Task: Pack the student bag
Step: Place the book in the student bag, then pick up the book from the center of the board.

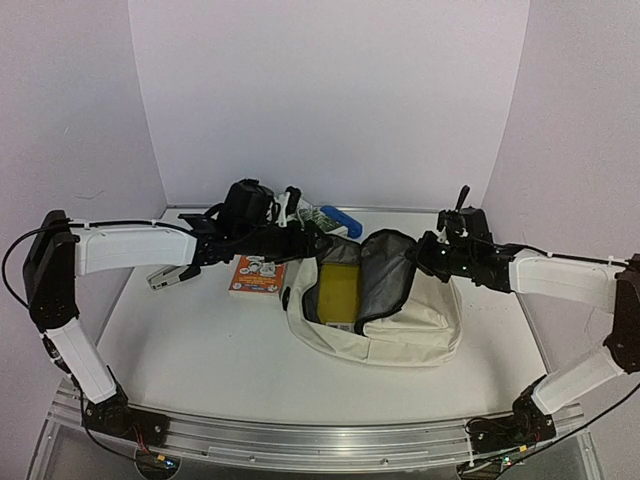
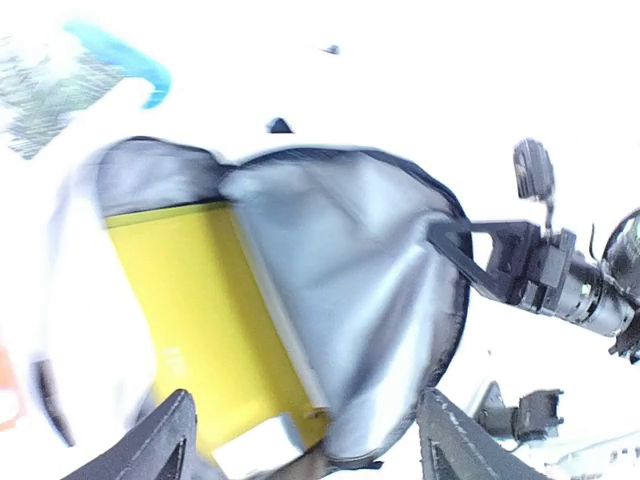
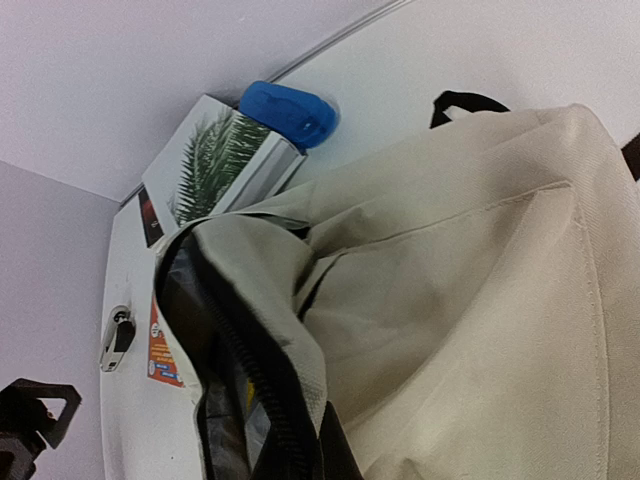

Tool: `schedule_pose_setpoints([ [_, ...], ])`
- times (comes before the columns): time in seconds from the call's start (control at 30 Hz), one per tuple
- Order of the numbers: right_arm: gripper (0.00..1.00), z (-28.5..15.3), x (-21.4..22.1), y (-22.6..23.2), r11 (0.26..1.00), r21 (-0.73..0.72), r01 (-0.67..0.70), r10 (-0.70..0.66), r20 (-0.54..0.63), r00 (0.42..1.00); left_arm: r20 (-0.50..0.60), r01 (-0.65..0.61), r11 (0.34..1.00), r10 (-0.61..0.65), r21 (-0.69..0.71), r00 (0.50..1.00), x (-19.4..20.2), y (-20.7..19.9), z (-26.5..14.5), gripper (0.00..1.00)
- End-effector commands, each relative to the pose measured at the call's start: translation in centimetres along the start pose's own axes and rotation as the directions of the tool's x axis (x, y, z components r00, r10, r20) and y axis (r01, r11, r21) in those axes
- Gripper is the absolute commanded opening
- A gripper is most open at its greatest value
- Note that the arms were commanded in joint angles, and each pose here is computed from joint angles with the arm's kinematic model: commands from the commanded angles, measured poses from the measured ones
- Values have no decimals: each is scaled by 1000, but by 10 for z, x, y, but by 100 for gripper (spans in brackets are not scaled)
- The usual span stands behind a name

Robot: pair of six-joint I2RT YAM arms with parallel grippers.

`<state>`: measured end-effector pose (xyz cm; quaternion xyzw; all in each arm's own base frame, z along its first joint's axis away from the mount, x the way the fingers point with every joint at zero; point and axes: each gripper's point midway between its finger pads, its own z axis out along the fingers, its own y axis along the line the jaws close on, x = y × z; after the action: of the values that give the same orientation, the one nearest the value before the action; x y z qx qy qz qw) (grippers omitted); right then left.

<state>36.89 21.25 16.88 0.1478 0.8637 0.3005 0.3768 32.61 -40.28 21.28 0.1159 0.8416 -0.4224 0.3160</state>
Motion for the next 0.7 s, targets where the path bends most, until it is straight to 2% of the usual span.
schedule_pose_setpoints([
  [0.0,5,12,10,-26,997,57,-45,47,-22,999,4,105,981,-106,-165,994,-4,66,-27,78],
  [0.1,23,10,11,-35,996,73,-59,61,-25,998,27,178,959,-177,-218,984,-9,99,-41,80],
  [0.13,31,7,10,-35,995,71,-67,69,-21,997,25,201,953,-200,-227,979,-8,108,-45,81],
  [0.2,57,-4,3,-31,996,51,-77,77,2,997,30,231,945,-230,-230,973,-10,121,-51,81],
  [0.27,78,-17,-9,-23,996,30,-80,79,41,996,32,251,940,-251,-232,967,-11,130,-56,82],
  [0.33,89,-32,-23,-15,996,19,-83,81,89,993,26,267,935,-268,-233,963,-11,139,-59,84],
  [0.4,96,-47,-37,-7,995,4,-102,101,135,986,19,288,930,-292,-229,956,-13,147,-61,87],
  [0.5,98,-70,-63,11,991,-46,-127,134,229,964,17,317,918,-322,-237,947,-14,160,-65,90],
  [0.67,98,-84,-77,74,991,-136,-17,53,267,962,22,362,894,-370,-266,929,-13,185,-68,92],
])
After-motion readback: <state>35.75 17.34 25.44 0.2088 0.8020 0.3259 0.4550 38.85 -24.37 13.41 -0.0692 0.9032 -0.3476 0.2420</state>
